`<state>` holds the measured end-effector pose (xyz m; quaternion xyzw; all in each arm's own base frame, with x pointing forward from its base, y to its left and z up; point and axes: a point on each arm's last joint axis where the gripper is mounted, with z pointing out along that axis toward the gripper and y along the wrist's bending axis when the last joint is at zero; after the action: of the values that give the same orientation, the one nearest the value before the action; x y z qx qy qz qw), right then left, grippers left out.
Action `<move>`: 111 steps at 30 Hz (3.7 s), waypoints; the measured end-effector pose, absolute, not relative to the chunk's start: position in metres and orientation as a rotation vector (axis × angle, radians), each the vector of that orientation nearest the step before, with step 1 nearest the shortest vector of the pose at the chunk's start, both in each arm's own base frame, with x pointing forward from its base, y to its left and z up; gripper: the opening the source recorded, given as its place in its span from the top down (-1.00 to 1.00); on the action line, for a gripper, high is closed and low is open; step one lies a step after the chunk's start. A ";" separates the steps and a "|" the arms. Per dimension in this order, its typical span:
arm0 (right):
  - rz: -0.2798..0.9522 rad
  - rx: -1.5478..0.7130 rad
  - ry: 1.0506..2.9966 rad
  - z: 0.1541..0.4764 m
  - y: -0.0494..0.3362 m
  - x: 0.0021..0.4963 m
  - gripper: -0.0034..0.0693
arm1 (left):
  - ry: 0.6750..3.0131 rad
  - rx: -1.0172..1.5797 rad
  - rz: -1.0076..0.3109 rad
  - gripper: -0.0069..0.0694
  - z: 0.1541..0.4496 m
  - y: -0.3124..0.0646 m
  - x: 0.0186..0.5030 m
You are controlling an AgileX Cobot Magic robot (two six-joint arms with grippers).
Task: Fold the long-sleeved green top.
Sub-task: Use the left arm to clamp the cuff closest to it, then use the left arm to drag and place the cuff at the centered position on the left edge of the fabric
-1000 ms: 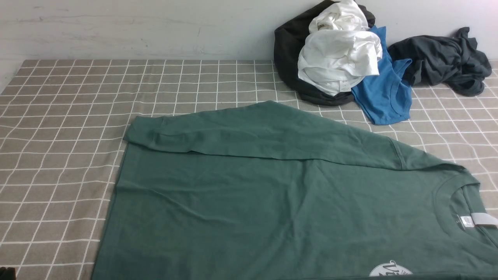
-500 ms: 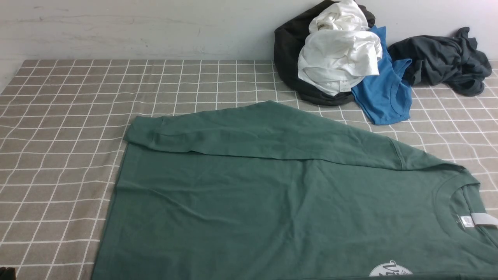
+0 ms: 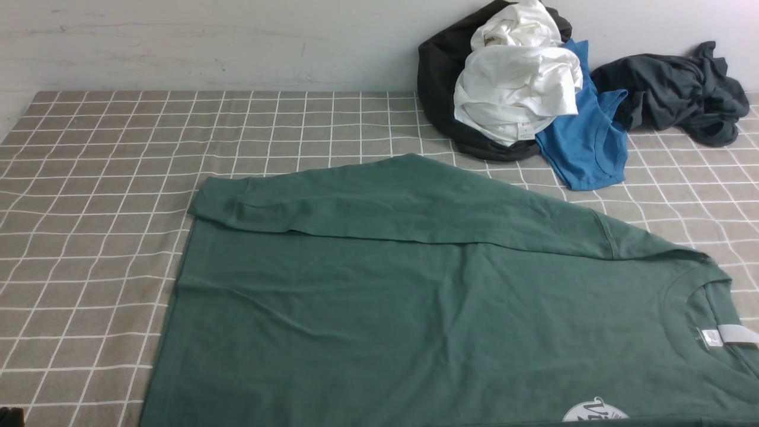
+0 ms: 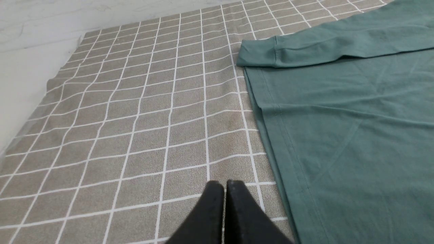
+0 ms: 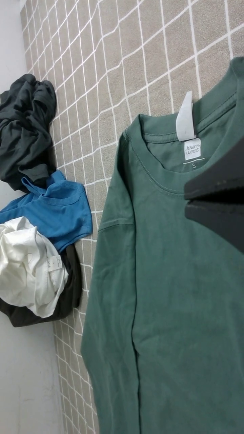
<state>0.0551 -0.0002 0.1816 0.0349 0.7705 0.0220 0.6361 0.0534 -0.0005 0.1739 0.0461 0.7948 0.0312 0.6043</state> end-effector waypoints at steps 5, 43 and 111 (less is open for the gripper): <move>0.086 0.105 1.761 0.181 0.001 0.055 0.94 | 1.839 0.109 0.075 0.84 0.174 0.000 0.053; 0.597 0.275 1.570 0.265 0.021 0.051 0.94 | 1.598 0.010 -0.671 0.84 0.303 -0.038 0.036; 0.418 -0.891 2.343 0.312 0.068 0.114 0.94 | 2.809 1.000 0.077 0.81 0.246 -0.116 0.240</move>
<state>0.1143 0.0682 0.3121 -0.3351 0.8807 0.1572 0.2956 0.2401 -0.1159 0.2465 0.3343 0.9388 0.0257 0.0792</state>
